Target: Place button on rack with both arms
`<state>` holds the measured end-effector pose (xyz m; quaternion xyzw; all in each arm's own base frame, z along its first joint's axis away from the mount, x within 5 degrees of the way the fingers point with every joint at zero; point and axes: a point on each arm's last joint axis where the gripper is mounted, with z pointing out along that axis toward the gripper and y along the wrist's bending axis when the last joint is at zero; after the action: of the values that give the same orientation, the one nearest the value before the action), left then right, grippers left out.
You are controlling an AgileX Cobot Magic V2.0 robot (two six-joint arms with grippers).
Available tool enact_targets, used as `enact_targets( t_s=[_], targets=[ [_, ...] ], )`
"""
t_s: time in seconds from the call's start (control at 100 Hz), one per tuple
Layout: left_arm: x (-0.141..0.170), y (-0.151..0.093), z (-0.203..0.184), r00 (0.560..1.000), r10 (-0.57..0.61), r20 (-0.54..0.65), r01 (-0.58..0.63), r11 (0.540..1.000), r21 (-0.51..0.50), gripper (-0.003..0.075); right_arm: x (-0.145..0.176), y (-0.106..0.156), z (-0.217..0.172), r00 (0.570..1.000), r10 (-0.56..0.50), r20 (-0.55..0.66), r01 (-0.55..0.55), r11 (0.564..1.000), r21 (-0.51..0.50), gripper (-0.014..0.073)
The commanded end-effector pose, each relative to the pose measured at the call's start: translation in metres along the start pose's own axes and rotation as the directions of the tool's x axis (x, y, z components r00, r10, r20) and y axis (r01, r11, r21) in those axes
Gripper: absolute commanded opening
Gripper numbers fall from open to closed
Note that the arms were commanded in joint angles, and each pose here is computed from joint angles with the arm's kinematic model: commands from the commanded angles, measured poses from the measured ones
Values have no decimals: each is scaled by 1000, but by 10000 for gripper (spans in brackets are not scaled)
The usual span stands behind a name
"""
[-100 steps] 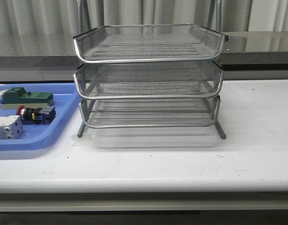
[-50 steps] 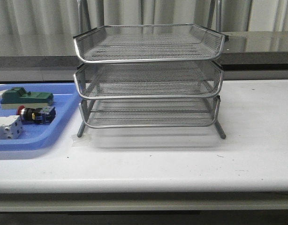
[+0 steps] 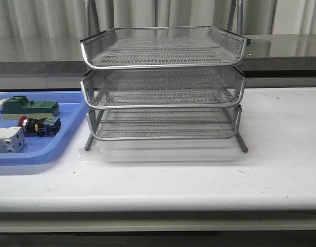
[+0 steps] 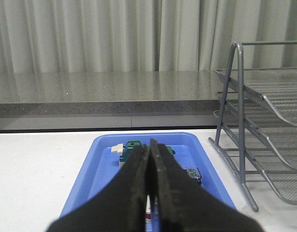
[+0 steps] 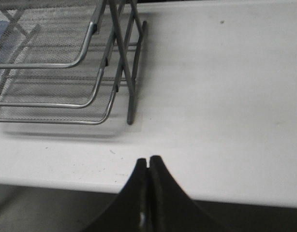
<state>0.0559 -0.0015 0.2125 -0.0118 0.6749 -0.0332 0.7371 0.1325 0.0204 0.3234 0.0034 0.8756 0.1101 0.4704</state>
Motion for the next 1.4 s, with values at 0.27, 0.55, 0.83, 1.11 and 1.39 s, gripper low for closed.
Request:
enact_targets(
  t_s=[0.27,0.55,0.83,1.11,1.39],
  targets=[
    [3,0,-2,997,-13,76,13,1000,2,-20,-18,8,34,969,245,-41,-248,962,-111,53],
    [3,0,-2,997,-13,76,13,1000,2,-20,-25,7,58,920,390,-44,-393,909,-142,421],
    [3,0,-2,997,-13,76,13,1000,2,-20,-26,13,92,894,434,-111,-448,861,-240,382],
    [3,0,-2,997,-13,76,13,1000,2,-20,-19,15,141,859,472,-200,-513,789,-337,382],
    [3,0,-2,997,-13,76,13,1000,2,-20,-5,12,176,829,496,-259,-559,753,-347,382]
  ],
)
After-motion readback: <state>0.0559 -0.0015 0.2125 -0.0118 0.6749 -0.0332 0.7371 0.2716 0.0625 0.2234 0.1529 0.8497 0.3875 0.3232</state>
